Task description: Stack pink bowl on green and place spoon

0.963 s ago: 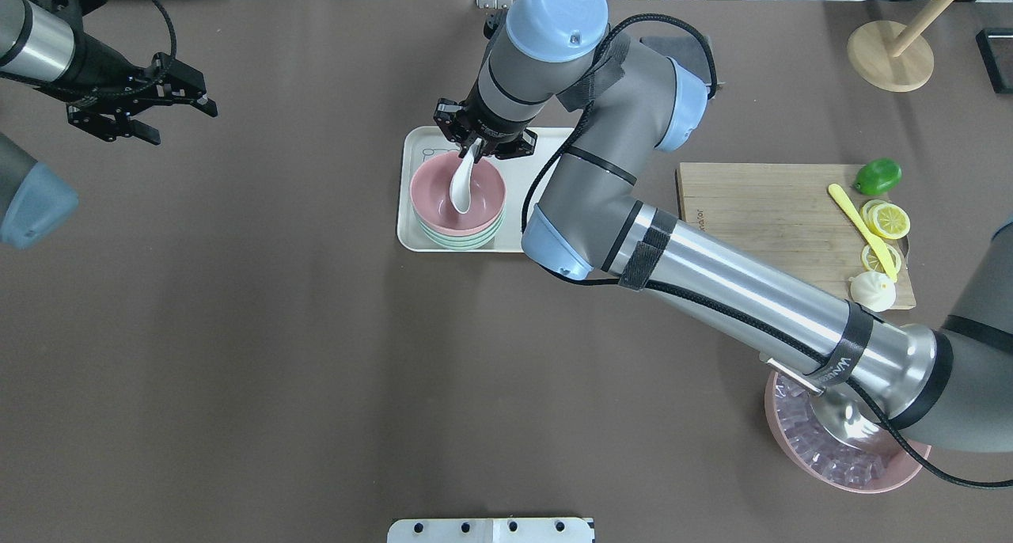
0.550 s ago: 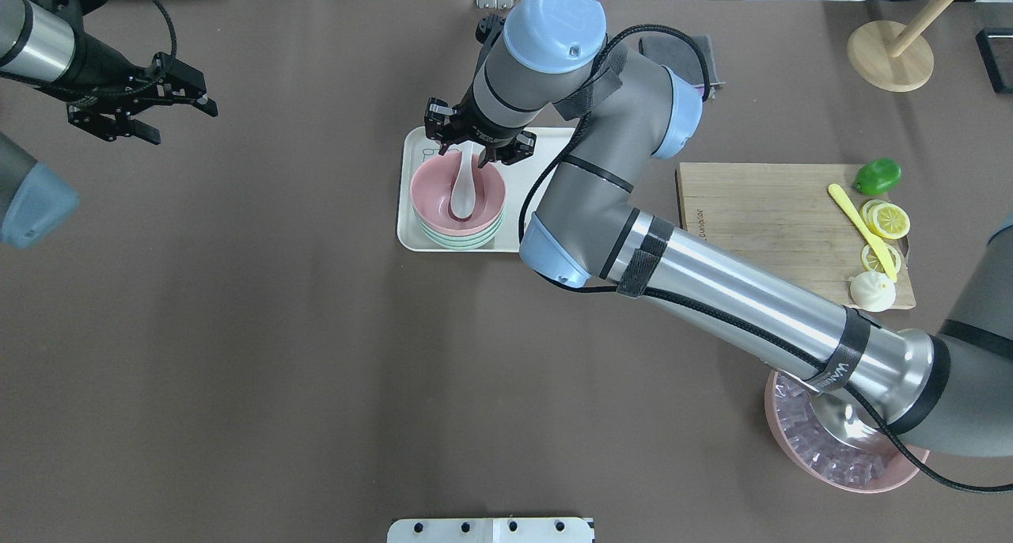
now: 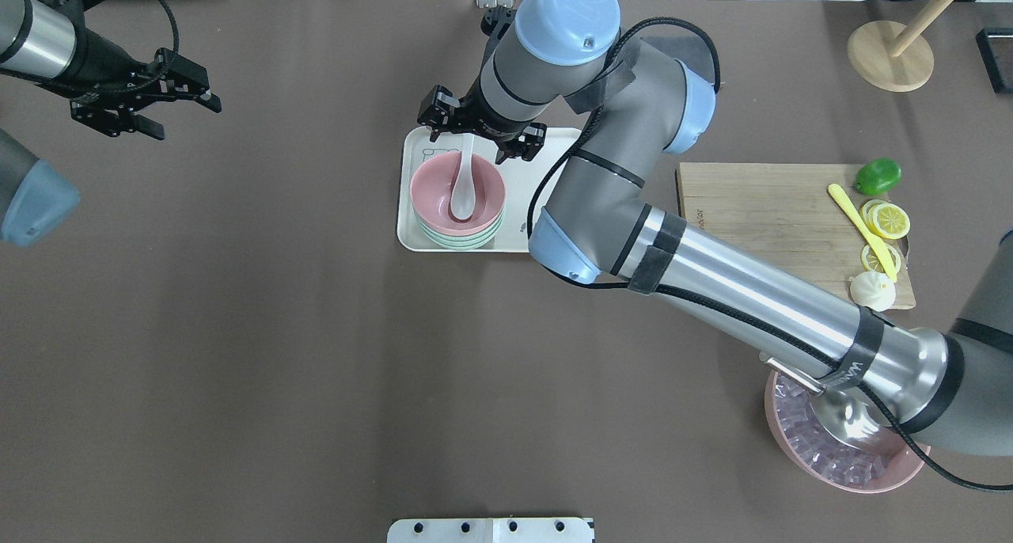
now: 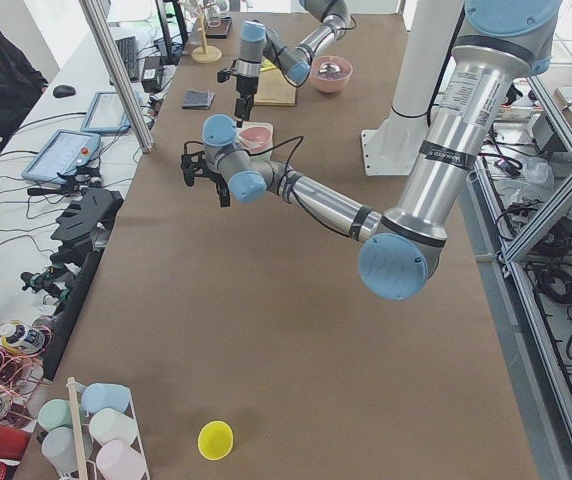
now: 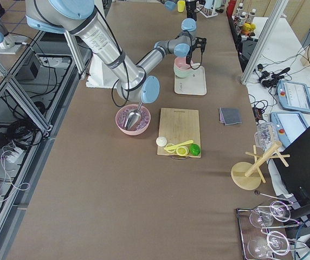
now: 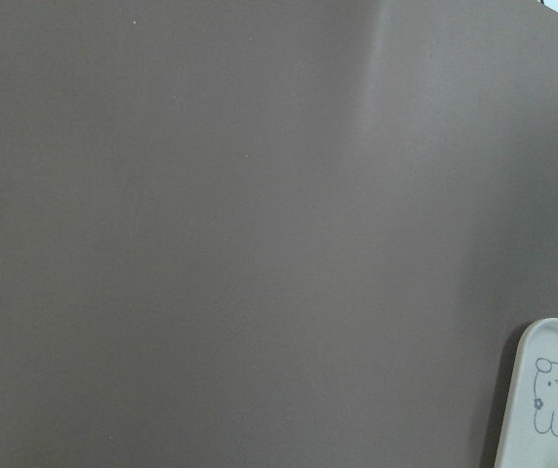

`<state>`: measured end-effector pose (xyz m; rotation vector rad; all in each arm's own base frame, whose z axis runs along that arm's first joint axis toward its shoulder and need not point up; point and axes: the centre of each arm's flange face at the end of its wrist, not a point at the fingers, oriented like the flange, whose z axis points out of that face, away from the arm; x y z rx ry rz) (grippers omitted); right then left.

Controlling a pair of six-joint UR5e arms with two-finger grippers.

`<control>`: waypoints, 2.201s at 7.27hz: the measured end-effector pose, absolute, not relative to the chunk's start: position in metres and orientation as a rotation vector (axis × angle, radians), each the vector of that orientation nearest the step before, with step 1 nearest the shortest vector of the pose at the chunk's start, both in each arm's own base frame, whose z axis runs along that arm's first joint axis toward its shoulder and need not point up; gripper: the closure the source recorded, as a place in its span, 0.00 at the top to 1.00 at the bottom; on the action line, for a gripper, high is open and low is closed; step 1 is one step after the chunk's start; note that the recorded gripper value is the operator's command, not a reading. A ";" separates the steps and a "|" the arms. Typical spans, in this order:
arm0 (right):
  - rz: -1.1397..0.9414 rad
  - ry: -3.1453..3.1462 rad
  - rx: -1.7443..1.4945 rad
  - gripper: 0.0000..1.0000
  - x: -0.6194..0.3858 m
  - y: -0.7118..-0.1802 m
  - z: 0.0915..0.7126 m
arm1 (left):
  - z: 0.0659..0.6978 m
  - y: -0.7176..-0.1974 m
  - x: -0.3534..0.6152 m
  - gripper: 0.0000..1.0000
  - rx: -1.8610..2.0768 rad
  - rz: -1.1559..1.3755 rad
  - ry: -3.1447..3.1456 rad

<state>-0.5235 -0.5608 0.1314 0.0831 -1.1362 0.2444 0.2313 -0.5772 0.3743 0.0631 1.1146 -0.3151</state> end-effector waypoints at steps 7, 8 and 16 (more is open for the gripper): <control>-0.165 -0.668 0.115 1.00 -0.177 -0.567 0.398 | 0.518 -0.563 0.022 0.98 0.305 -0.119 0.754; -0.176 -0.689 0.079 1.00 -0.123 -0.574 0.445 | 0.541 -0.553 -0.002 0.98 0.267 -0.070 0.753; -0.043 -0.760 -0.067 1.00 0.020 -0.526 0.600 | 0.657 -0.485 -0.040 0.98 0.085 -0.097 0.759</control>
